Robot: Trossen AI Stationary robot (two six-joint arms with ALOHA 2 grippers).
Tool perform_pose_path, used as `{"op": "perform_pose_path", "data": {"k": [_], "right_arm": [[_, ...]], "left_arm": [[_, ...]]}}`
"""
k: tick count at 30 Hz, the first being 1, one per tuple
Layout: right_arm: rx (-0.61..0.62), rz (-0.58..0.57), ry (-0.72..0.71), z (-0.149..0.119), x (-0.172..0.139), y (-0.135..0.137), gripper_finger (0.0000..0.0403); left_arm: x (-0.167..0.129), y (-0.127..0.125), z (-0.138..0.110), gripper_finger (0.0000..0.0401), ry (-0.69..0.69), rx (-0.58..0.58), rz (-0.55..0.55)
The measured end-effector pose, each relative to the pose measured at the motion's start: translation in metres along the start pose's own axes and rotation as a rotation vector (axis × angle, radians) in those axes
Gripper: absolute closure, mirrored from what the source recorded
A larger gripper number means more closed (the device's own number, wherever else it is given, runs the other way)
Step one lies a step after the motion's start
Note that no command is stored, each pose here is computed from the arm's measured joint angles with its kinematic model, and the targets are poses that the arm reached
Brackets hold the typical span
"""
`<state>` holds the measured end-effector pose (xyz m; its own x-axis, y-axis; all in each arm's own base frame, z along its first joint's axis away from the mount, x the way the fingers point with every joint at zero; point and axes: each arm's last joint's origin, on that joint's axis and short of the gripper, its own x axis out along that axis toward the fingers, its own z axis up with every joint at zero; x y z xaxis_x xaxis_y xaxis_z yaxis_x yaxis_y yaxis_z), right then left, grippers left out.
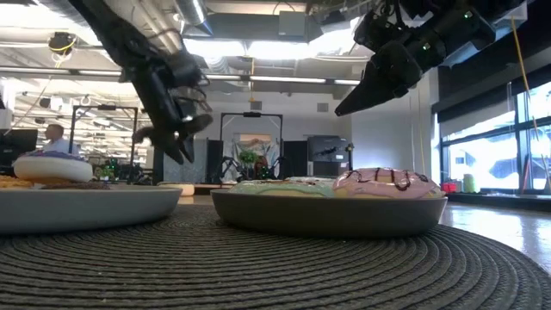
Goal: Pick & Place donuts
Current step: Put the big black donut on the black plate
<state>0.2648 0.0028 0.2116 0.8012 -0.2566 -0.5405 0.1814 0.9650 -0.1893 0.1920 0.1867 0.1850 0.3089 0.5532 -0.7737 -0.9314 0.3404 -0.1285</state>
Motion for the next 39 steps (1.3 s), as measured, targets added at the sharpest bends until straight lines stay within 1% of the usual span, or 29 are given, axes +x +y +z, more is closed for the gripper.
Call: {"op": "perform_pose_path", "data": {"k": [3,9,13,18,25,33,37,39], "right_arm": [[0.003,-0.005,0.001,0.000,0.000,-0.002,0.0302],[0.003,-0.006,0.002,0.000,0.001,-0.002,0.0302],[0.000,-0.006,0.002,0.000,0.001,-0.002,0.0302],[0.000,-0.006,0.002,0.000,0.001,-0.002,0.0302],[0.000,-0.006,0.002,0.000,0.001,-0.002,0.0302],[0.000,-0.006,0.002,0.000,0.001,-0.002,0.0302],[0.000,-0.006,0.002,0.000,0.001,-0.002,0.0302],[0.000,-0.006,0.002,0.000,0.001,-0.002,0.0302]], "left_arm": [[0.015,0.002,-0.003,0.0270,0.039,-0.005,-0.006],[0.038,0.006,-0.010,0.0271,0.101,-0.008,0.031],[0.047,0.005,-0.015,0.0272,0.124,-0.003,0.042],[0.050,0.005,-0.015,0.0276,0.127,0.006,0.047],[0.050,0.006,-0.014,0.0308,0.102,0.031,0.085],[0.050,0.007,-0.014,0.0367,0.098,0.060,0.102],[0.050,0.006,-0.014,0.0393,0.094,0.098,0.104],[0.050,0.004,-0.015,0.0395,0.087,0.126,0.101]]}}
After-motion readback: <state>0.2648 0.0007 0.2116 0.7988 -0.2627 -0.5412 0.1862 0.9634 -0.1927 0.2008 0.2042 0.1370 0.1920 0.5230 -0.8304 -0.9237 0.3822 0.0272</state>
